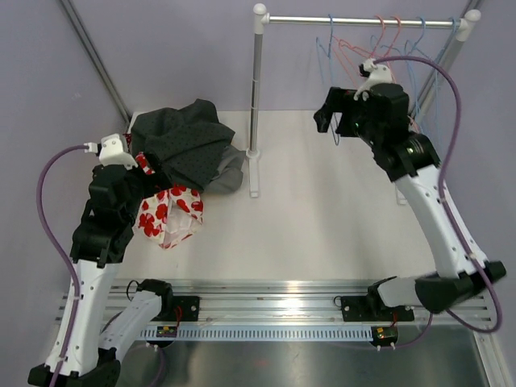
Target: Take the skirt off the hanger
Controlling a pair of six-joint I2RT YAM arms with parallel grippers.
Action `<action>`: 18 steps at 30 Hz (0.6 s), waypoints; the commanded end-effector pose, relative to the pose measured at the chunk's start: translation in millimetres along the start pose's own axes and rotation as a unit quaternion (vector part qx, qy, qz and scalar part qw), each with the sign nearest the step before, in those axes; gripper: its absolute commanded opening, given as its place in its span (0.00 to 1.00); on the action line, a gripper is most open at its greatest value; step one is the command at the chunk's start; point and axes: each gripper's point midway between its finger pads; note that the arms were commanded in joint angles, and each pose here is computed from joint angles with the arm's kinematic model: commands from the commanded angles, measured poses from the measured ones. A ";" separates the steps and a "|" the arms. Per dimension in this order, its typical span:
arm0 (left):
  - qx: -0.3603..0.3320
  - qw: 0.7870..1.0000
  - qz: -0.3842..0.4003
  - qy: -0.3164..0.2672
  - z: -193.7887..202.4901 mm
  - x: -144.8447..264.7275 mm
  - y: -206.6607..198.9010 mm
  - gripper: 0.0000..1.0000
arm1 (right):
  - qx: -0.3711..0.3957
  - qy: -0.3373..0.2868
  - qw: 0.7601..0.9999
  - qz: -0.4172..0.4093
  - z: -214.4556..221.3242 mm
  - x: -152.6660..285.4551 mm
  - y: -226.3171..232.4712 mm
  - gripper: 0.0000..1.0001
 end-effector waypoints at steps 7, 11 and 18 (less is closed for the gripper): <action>0.001 0.997 0.065 0.046 66.6 48.0 18.2 0.99 | -0.110 -0.171 0.976 -0.082 38.5 159.4 -1.5 0.99; 0.014 0.996 0.086 0.009 62.8 71.2 22.8 0.99 | -0.131 -0.161 0.976 -0.059 87.1 194.9 -18.6 0.99; 0.021 0.993 0.109 -0.026 57.2 83.3 21.9 0.99 | -0.140 -0.180 0.973 -0.023 110.6 229.0 -40.2 0.99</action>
Point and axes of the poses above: each gripper's point midway between its finger pads, its own x axis back along the fingers, its own y axis along the line the jaws close on, z = x × y, and after that the axes turned 10 degrees about x, right-handed
